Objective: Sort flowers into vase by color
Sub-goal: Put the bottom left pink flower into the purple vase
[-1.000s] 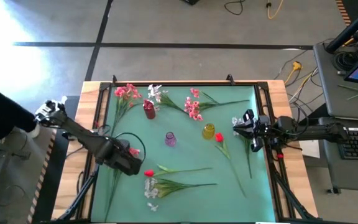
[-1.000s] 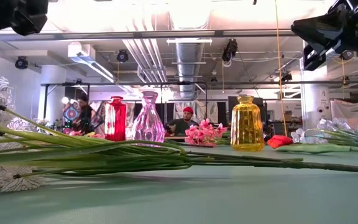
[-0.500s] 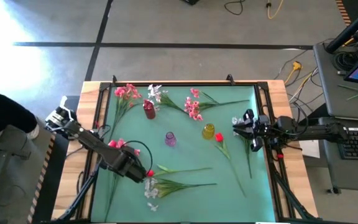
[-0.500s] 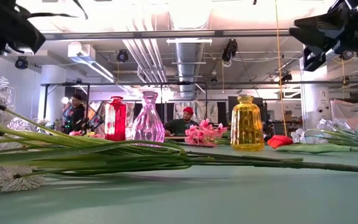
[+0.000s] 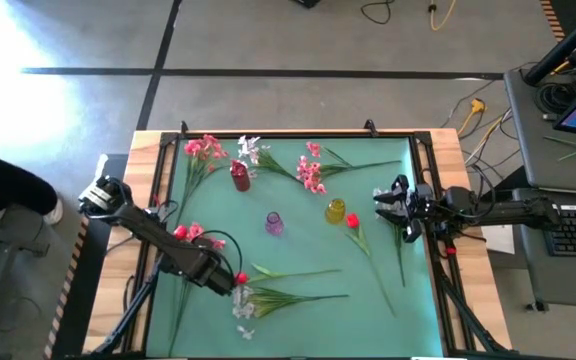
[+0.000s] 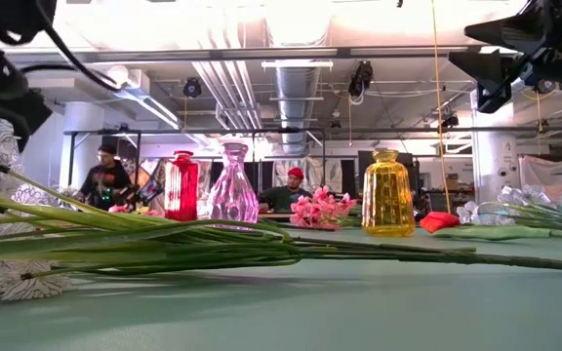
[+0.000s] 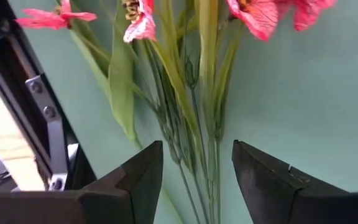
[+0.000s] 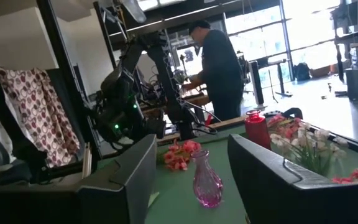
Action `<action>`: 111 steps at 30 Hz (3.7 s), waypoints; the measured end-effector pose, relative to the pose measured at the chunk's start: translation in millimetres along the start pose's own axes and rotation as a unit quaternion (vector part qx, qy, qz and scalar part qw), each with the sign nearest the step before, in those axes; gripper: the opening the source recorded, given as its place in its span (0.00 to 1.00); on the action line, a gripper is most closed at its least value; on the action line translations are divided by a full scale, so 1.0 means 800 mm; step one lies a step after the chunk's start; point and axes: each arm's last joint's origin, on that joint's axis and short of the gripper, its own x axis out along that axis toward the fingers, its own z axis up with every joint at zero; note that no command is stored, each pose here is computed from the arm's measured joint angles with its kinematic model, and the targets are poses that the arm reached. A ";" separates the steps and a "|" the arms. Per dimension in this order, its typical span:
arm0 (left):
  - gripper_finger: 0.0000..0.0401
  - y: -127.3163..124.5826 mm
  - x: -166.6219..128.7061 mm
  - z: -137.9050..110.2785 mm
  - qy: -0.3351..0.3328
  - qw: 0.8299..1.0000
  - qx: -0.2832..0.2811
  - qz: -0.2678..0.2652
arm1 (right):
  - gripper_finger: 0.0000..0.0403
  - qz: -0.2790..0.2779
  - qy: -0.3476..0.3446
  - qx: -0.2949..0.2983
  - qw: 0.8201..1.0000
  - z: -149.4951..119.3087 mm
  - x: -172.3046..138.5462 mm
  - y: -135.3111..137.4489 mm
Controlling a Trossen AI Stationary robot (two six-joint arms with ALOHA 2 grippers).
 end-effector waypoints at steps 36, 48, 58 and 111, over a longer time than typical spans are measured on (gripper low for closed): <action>0.00 -0.002 0.005 0.003 -0.020 0.998 0.035 -0.045 | 0.50 -0.004 0.015 -0.004 1.000 -0.004 0.000 -0.001; 0.00 0.023 -0.098 0.002 -0.140 0.971 0.041 -0.189 | 0.50 -0.004 0.015 -0.008 1.000 -0.004 0.000 -0.001; 0.00 0.055 -0.208 0.013 -0.449 0.834 0.115 -0.298 | 0.50 -0.004 0.015 -0.016 1.000 -0.004 0.000 -0.001; 0.00 0.078 -0.189 0.120 -0.730 0.532 0.198 -0.380 | 0.50 -0.040 -0.009 -0.001 0.999 0.000 0.000 -0.003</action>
